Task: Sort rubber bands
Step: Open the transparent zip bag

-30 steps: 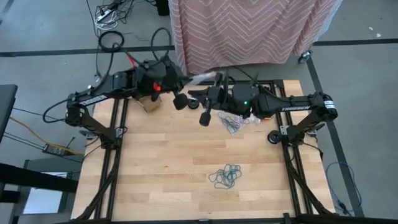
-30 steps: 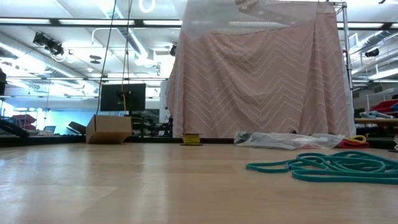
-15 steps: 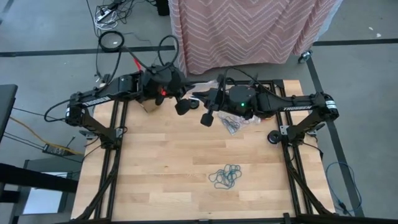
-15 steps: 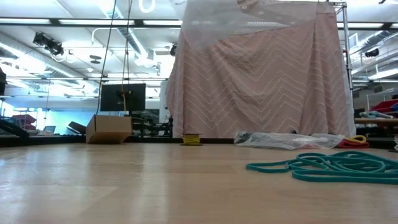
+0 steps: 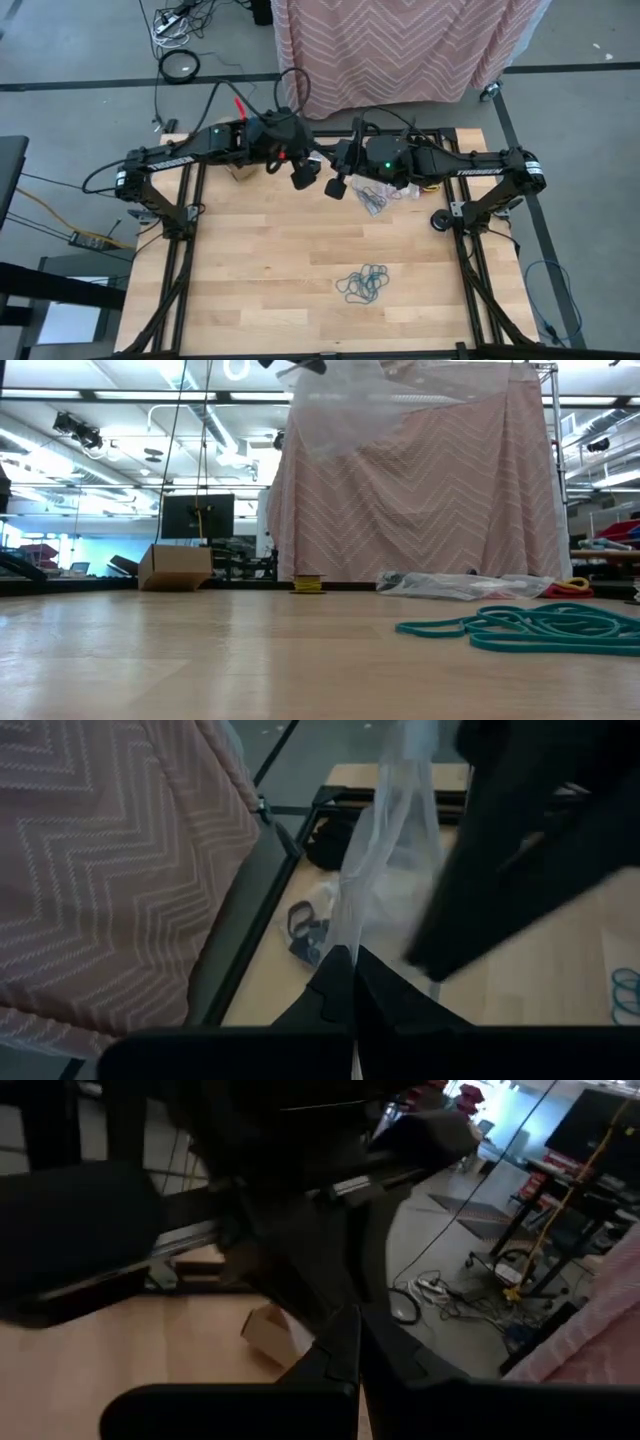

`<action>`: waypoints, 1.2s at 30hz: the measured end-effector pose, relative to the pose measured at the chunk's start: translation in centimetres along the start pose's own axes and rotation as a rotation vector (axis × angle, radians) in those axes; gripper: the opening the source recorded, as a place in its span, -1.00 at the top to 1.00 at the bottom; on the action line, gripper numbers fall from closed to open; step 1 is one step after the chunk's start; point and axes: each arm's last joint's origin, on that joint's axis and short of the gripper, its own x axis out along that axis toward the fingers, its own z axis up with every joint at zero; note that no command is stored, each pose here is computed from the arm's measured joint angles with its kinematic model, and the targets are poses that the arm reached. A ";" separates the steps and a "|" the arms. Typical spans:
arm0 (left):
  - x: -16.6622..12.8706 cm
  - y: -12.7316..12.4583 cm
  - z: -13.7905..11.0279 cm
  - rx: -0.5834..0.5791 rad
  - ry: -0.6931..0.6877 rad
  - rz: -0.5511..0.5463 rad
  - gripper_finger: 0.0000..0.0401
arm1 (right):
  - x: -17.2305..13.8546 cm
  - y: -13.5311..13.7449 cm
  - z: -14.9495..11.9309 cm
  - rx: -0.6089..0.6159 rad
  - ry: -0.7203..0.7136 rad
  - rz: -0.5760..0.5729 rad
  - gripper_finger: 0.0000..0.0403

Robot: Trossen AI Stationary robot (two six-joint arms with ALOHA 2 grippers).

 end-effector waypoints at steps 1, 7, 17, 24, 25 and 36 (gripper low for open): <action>0.0 0.0 0.0 0.002 0.004 -0.001 1.00 | 0.0 0.0 -0.1 -0.001 0.013 0.004 1.00; 0.0 0.0 0.0 0.013 -0.001 -0.004 1.00 | 0.1 -0.2 -1.0 0.002 0.091 -0.002 1.00; 0.0 0.0 0.0 0.023 -0.003 -0.026 1.00 | 0.7 -1.3 -1.2 0.015 0.095 -0.032 1.00; 0.1 0.0 0.0 0.026 0.003 -0.004 1.00 | 1.0 -2.0 -1.4 0.028 0.101 -0.022 1.00; 0.0 0.1 0.0 0.029 0.002 0.002 1.00 | 1.0 -2.0 -1.5 0.036 0.107 -0.021 1.00; 0.4 0.0 0.1 0.050 0.000 -0.016 1.00 | 1.2 -2.3 -1.9 0.053 0.133 -0.038 1.00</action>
